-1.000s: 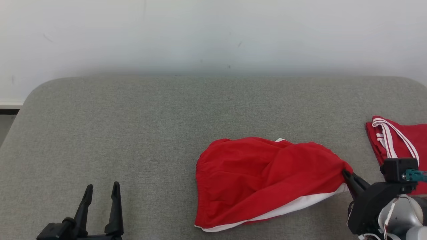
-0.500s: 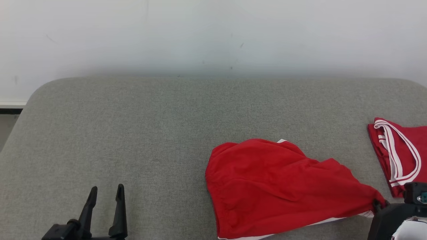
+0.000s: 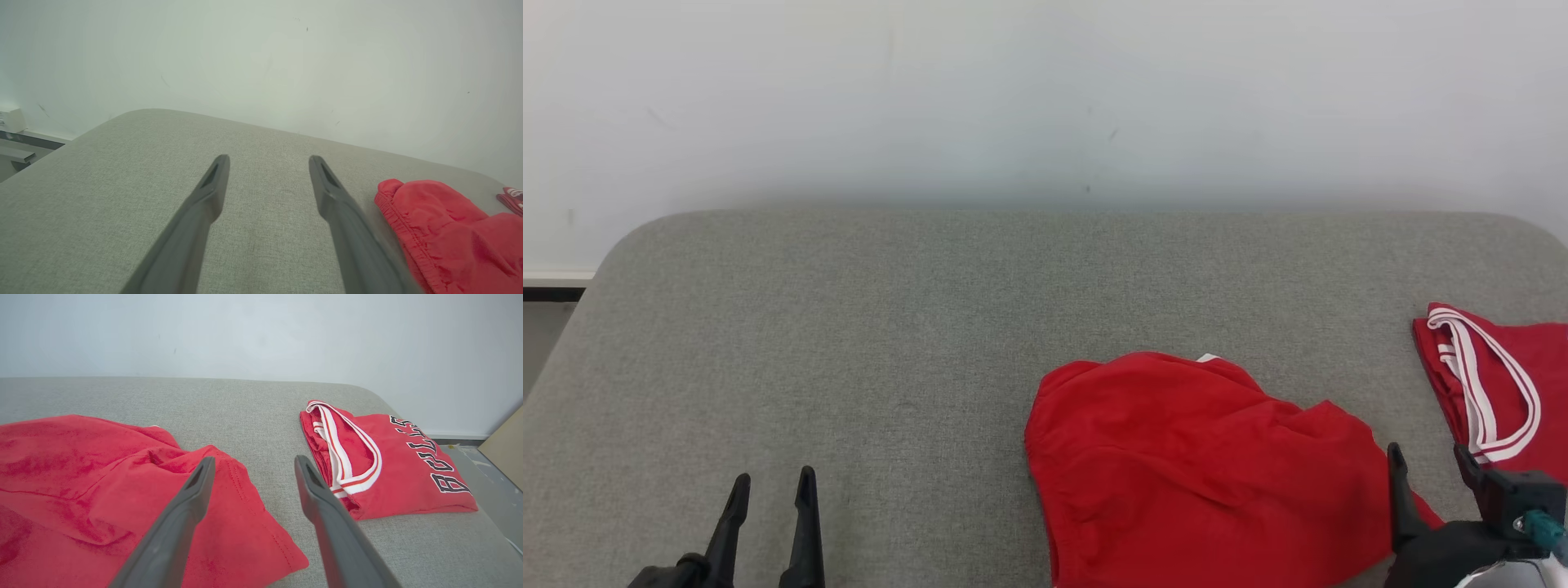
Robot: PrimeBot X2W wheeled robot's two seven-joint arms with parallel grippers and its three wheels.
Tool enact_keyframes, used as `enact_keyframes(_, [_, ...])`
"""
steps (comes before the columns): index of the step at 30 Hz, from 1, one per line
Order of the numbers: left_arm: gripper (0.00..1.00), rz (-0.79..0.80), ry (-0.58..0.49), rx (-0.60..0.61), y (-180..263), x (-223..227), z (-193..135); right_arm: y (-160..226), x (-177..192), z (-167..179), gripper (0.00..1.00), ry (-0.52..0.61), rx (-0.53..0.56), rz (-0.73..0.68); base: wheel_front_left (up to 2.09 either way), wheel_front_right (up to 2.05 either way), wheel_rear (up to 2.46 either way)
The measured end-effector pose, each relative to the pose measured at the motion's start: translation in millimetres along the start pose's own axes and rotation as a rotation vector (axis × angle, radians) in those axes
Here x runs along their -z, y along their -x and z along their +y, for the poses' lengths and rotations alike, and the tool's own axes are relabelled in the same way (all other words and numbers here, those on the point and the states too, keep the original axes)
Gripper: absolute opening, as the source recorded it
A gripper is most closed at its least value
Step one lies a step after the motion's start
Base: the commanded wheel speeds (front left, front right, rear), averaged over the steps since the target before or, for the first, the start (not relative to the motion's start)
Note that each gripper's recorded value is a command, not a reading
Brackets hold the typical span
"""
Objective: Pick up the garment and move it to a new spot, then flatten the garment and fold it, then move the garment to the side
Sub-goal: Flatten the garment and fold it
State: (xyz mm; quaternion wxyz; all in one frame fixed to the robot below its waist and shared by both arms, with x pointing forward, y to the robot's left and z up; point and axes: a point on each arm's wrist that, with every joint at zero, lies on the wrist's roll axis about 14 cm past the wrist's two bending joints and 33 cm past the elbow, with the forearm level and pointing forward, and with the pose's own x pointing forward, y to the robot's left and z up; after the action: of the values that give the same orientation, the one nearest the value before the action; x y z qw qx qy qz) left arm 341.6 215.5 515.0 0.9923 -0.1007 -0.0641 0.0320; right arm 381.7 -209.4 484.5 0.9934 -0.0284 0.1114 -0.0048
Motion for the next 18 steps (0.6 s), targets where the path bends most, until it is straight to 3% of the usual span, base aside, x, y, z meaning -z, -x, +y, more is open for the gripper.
enact_keyframes(9, [1.00, 0.002, 0.003, 0.017, 1.1, 1.0, -5.9, 19.7, -7.3, 27.7, 1.00, 0.007, -0.084, -0.157, 0.00, 0.00, 0.00])
enact_keyframes(18, [1.00, 0.024, 0.008, 0.038, 3.3, 8.1, -13.9, 31.8, 5.5, 39.6, 1.00, -0.010, -0.118, -0.160, 0.00, 0.00, 0.00])
